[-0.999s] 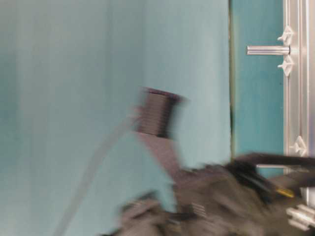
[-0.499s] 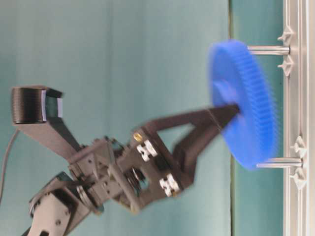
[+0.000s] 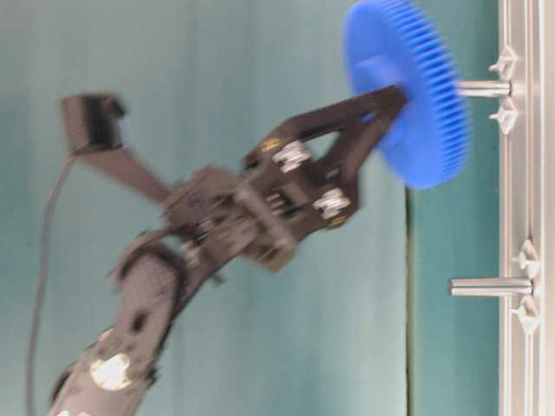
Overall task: Find the location of the shaft and insert the large gear.
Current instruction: 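Carry the gear over the rail toward the right-hand shaft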
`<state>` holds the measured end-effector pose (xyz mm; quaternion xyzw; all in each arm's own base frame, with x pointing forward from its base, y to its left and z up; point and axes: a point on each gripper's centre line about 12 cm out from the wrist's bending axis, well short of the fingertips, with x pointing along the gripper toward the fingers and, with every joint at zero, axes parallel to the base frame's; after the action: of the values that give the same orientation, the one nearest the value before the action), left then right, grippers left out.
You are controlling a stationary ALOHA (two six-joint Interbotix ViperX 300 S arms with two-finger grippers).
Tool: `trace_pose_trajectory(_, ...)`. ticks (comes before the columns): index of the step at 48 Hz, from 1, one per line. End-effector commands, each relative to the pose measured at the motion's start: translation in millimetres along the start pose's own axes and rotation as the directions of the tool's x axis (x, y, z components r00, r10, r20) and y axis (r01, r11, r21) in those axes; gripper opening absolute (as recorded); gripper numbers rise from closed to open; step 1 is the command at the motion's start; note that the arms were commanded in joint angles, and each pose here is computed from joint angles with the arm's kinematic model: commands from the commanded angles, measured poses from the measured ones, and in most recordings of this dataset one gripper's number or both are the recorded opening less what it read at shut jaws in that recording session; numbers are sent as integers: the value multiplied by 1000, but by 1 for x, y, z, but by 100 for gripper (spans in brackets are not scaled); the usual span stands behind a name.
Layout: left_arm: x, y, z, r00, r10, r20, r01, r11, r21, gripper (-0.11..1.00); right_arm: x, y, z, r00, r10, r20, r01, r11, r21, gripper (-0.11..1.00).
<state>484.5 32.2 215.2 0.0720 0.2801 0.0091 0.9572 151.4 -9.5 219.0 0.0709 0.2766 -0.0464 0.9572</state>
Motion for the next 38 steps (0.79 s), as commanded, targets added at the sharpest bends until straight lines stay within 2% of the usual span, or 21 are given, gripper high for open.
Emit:
trace_pose_trajectory(1,-1,6,19,998,15,57,-15,1000,1,71,-2,-1,5,1000,-5,22,4,1000,10,1)
trace_pose_trajectory(19,12,25,12,998,46,38,-45,999,-16,71,-4,-2,2,999,-11,31,11,1000,13,1)
trace_pose_trajectory(30,19,29,4,999,51,17,-51,999,18,71,-4,-2,1,999,-11,31,11,1000,13,1)
trace_pose_trajectory(38,26,28,-5,999,43,-24,-43,999,21,71,-4,-2,2,999,-10,32,10,1000,14,1)
